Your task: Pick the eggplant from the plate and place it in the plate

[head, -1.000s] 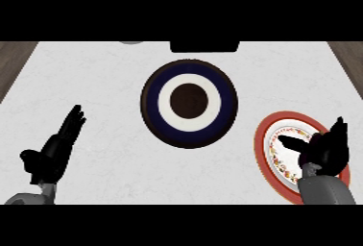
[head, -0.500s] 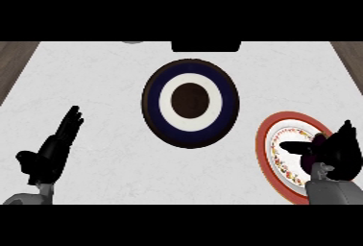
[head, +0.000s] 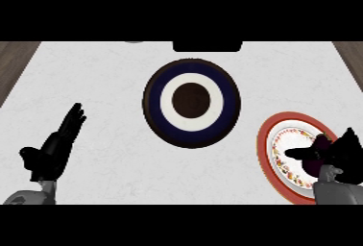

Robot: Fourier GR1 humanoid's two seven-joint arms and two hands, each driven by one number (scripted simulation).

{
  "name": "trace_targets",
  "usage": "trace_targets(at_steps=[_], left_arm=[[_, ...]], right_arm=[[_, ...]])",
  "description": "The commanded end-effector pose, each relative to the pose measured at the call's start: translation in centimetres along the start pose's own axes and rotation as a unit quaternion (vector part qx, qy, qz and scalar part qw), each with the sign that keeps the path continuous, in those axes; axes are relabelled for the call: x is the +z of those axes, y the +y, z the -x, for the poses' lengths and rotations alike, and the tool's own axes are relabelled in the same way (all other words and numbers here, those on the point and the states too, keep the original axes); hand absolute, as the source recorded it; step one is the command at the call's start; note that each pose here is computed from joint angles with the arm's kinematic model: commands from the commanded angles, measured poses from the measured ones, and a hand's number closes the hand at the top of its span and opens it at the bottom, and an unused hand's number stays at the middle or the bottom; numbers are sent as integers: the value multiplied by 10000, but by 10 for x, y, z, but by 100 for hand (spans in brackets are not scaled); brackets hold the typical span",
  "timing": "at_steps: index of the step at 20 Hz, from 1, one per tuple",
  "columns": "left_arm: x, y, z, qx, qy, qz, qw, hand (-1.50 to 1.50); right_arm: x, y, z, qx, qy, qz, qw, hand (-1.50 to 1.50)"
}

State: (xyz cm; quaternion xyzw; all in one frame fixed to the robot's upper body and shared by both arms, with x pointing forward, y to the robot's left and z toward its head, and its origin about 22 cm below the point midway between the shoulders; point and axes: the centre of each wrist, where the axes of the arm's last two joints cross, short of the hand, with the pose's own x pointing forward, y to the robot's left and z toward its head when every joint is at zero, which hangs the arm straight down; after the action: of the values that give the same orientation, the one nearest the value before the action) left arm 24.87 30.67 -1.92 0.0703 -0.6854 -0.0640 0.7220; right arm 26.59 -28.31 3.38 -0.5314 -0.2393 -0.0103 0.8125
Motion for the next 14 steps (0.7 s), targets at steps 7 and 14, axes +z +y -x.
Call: trace_targets(at_steps=[7,14], left_arm=[[6,-1,13,3,28,87,10000,0],[-3,-8,6,33,-54,98,9999,0]], right_arm=[[-12,11,4,516,910,-67,9945,-150],[-51,38,24,496,553,-656,9951,150]])
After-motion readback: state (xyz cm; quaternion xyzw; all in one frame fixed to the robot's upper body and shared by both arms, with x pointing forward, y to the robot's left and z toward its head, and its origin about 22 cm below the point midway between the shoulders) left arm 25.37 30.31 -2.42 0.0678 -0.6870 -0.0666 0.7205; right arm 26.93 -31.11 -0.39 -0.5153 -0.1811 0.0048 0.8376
